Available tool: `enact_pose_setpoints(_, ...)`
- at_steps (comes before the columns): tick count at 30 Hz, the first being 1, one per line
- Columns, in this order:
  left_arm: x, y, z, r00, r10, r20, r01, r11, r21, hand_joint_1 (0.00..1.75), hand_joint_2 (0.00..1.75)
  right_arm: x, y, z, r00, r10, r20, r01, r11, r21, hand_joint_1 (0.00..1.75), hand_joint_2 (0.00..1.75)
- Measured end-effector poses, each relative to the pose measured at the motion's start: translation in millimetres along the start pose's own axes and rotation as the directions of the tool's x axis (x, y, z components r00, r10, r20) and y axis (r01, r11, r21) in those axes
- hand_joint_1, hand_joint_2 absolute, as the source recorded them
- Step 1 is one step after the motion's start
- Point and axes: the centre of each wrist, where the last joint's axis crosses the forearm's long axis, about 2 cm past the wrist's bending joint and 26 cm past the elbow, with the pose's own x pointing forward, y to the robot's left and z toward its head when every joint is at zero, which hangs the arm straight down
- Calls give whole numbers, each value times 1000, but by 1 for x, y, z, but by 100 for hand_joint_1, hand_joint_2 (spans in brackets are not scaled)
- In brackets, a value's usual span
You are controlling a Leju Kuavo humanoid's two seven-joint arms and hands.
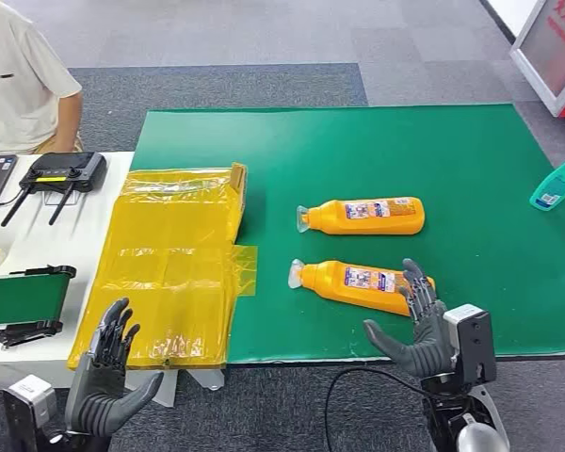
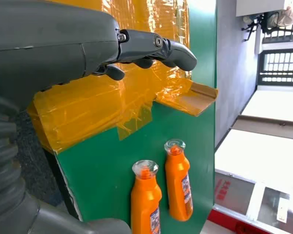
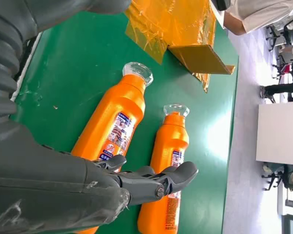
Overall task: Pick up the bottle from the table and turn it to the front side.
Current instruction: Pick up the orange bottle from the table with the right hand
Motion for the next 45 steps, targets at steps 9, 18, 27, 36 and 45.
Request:
enact_pose_setpoints(9, 0, -3, -1, 1000, -20, -6, 20, 1000, -9, 0, 175, -2, -4, 8, 1000, -9, 4, 9, 1000, -11, 0, 175)
enact_pose_setpoints(18, 2, -15, -6, 1000, -22, 2, 22, 999, -33, 0, 175, -4, -20, 29, 1000, -2, -22, 1, 999, -41, 0, 175)
enact_pose_setpoints(27, 2, -17, -7, 1000, -25, 1, 25, 999, -44, 0, 175, -5, -24, 32, 1000, 6, -29, -7, 999, -47, 0, 175)
enact_pose_setpoints(36, 2, -19, -8, 1000, -21, 5, 21, 998, -52, 0, 175, -4, -33, 34, 979, 176, -104, -178, 984, -12, 0, 175)
enact_pose_setpoints(45, 5, -15, -9, 1000, -4, 21, 5, 999, -52, 0, 175, 0, -43, 19, 827, 520, -213, -519, 852, 63, 0, 175)
